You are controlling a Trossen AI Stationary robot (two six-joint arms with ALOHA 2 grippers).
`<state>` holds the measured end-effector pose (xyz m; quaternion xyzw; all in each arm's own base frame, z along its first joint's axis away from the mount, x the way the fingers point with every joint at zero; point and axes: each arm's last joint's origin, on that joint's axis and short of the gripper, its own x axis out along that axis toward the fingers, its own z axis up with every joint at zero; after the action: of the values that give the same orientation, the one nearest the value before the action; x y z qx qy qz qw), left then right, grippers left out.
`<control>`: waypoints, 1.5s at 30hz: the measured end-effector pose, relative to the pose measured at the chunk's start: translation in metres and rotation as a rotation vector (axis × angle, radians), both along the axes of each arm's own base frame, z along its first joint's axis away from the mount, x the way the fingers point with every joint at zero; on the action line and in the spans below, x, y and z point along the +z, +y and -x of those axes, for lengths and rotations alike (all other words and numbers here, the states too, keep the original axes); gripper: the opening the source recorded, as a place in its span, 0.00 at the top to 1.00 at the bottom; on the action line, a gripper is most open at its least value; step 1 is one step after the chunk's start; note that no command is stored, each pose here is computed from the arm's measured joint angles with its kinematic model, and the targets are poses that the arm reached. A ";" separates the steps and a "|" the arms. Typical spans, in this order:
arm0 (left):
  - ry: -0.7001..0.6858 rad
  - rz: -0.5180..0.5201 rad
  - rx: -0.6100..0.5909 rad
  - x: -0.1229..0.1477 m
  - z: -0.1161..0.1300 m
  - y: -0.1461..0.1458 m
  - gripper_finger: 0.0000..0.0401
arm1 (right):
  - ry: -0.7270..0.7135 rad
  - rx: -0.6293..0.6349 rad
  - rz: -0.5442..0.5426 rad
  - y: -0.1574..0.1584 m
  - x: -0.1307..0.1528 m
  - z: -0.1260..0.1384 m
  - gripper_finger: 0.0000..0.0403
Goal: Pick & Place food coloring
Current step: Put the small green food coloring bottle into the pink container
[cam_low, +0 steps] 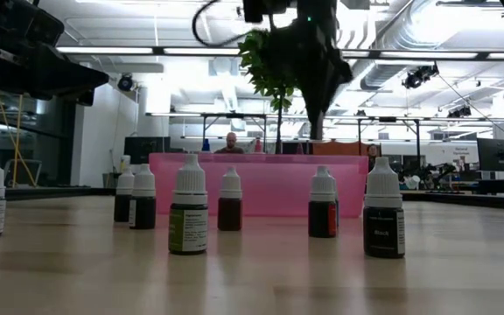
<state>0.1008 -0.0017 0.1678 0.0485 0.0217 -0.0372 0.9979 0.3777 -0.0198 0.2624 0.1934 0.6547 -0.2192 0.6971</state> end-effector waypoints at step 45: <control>0.000 0.000 0.000 0.000 0.000 0.000 1.00 | 0.031 -0.412 -0.045 -0.045 -0.076 0.004 0.85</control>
<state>0.1008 -0.0017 0.1677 0.0485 0.0218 -0.0371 0.9979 0.3737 -0.0649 0.1861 0.3352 0.6167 -0.3453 0.6229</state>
